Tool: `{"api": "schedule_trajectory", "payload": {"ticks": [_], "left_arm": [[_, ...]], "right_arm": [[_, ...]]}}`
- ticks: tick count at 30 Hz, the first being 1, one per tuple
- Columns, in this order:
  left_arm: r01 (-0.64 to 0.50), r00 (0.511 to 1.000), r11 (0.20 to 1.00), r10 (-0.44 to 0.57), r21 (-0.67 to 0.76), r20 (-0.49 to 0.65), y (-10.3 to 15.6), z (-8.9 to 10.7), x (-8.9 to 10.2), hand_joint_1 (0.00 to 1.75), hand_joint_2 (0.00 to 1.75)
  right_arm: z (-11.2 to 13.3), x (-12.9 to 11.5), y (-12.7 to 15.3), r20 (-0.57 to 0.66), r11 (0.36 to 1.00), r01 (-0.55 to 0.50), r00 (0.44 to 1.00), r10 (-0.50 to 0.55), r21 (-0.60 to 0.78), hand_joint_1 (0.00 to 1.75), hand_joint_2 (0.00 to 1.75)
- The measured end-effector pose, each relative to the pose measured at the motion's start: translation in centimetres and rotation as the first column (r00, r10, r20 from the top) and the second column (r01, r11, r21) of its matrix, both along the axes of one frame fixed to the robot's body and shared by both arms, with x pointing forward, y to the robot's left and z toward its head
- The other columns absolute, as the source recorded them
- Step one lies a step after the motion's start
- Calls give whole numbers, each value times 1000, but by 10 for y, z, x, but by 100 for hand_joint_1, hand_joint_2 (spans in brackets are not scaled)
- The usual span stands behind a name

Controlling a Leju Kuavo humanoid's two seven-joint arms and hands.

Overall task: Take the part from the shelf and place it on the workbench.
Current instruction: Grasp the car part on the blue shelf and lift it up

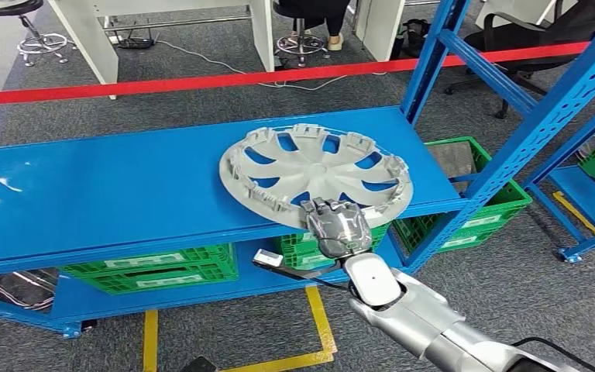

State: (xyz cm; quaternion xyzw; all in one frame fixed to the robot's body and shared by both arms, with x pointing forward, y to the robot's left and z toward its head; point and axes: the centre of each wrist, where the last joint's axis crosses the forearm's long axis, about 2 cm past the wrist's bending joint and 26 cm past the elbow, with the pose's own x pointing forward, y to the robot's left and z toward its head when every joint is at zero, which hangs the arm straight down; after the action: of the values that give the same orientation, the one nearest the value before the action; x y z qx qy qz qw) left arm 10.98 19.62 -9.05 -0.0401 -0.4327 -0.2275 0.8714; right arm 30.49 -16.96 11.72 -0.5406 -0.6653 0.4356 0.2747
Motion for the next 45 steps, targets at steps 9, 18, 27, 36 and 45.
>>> {"api": "schedule_trajectory", "payload": {"ticks": [9, 18, 27, 36, 45], "left_arm": [[-13, 1000, 1000, 13, -2, 0, 1, 0, 0, 0, 0], [-6, 1000, 1000, 6, 17, -2, 4, -1, -3, 0, 0], [-6, 1000, 999, 6, 38, 3, 4, -1, -3, 0, 0], [-7, 1000, 998, 5, 56, 28, 3, -2, -7, 0, 0], [-5, 1000, 998, 3, 61, 29, 2, -2, -7, 0, 0]], "right_arm": [[29, -5, 6, 113, 998, -47, 993, 42, 43, 175, 175], [114, -36, 5, 487, 913, -403, 785, 383, -67, 175, 175], [154, -76, -13, 658, 888, -397, 608, 444, -232, 175, 175], [176, -96, -26, 737, 916, -338, 559, 379, -215, 175, 175], [179, -100, -27, 748, 918, -333, 548, 374, -214, 175, 175]]}}
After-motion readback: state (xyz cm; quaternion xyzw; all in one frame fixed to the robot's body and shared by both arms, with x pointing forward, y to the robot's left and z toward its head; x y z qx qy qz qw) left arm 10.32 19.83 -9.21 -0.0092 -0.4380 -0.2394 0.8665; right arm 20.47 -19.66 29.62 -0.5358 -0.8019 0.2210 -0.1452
